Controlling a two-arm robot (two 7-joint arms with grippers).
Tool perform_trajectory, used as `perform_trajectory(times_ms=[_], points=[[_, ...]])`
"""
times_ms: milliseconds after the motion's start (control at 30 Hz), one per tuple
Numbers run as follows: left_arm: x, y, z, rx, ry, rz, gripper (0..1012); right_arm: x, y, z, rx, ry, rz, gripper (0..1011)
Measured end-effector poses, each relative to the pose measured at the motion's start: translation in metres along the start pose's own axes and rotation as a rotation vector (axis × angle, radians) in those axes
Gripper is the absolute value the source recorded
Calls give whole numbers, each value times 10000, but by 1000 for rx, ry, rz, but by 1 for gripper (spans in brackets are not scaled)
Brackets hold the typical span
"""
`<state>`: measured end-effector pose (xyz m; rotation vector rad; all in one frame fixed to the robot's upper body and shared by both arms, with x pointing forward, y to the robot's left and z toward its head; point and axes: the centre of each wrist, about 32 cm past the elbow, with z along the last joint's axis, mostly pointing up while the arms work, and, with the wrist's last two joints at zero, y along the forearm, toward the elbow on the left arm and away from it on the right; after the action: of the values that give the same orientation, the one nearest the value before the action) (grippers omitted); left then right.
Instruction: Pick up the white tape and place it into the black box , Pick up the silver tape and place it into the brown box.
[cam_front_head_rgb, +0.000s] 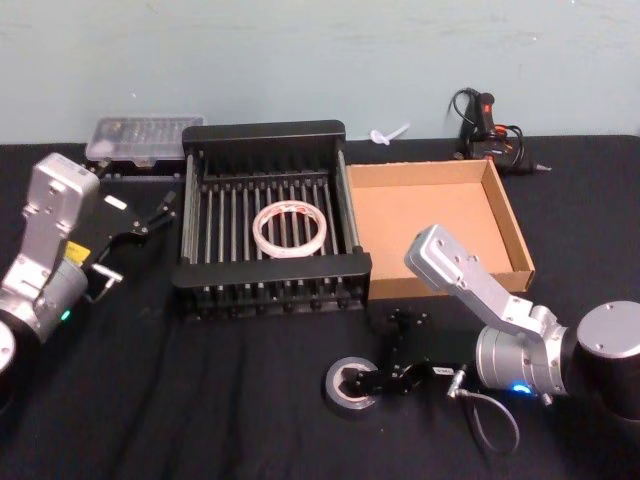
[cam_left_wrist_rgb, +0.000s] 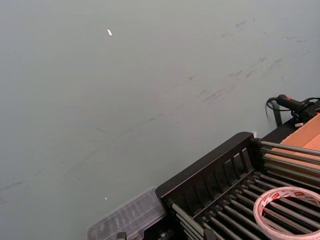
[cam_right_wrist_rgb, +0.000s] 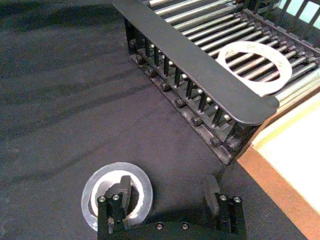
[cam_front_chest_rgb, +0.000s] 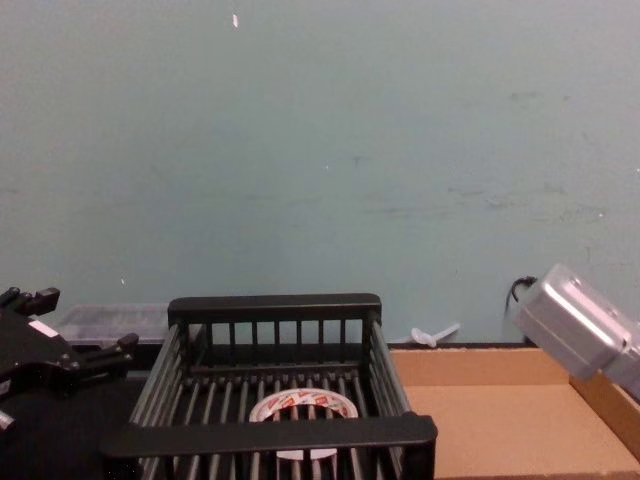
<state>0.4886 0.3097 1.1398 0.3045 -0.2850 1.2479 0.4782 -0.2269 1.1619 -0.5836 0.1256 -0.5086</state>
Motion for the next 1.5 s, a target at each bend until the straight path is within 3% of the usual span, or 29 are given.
perform_trajectory(times_ms=[167,633,900,1267,1500], points=[[0,0,0,0,0,0,1001,1,-1,0,1,1,0,860],[0,0,0,0,0,0,1001,0,-4,1,3,2,0,386],[0,0,0,0,0,0,1002,0,-4,1,4,3,1,165],[0,0,0,0,0,0,1001,0,-5,0,5,4,2,160],[0,0,0,0,0,0,1001,1,-80,8,42,2,23,160]])
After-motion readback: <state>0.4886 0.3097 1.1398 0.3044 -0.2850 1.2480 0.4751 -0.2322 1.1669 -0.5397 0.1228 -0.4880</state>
